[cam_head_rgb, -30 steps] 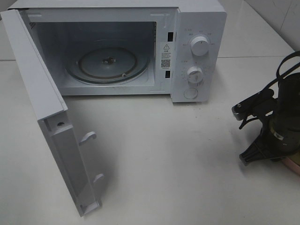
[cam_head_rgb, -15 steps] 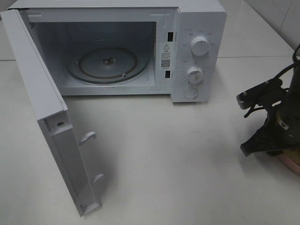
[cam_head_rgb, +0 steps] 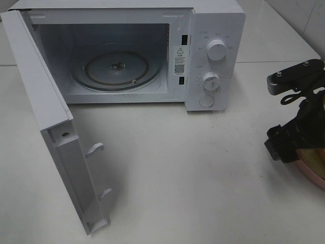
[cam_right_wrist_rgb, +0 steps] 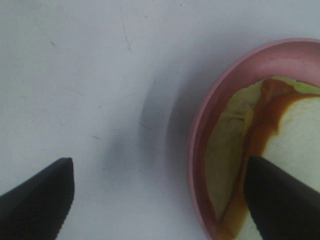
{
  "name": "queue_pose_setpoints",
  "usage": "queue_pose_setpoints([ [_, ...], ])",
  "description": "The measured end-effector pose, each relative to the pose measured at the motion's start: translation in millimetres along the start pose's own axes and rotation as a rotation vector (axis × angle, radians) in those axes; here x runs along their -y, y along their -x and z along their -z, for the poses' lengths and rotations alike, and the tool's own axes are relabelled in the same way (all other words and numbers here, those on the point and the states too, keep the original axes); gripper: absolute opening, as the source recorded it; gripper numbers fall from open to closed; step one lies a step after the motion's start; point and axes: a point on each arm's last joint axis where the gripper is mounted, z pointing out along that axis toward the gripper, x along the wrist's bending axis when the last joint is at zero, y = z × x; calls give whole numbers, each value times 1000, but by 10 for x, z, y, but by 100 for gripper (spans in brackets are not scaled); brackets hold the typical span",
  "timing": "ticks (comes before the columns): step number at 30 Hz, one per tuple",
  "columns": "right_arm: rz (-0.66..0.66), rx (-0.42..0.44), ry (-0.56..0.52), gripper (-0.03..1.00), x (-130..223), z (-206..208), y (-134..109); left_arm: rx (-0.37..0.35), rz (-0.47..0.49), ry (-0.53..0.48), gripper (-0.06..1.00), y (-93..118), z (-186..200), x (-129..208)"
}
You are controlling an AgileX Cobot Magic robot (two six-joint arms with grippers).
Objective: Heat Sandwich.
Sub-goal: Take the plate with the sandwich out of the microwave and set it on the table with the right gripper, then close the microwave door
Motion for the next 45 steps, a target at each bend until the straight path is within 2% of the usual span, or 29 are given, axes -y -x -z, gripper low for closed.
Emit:
queue_pose_setpoints([
  [5, -48, -63, 22, 88, 82, 282, 6, 0, 0, 0, 97, 0, 0, 0],
  [10, -76, -86, 36, 86, 184, 515, 38, 0, 0, 0, 97, 0, 0, 0],
  [31, -120, -66, 102, 81, 823, 1290, 231, 0, 0, 0, 97, 0, 0, 0],
  [39, -157, -62, 198, 78, 1162, 1551, 298, 0, 0, 0, 97, 0, 0, 0],
  [45, -253, -75, 326, 77, 1439, 1729, 318, 0, 0, 0, 97, 0, 0, 0],
])
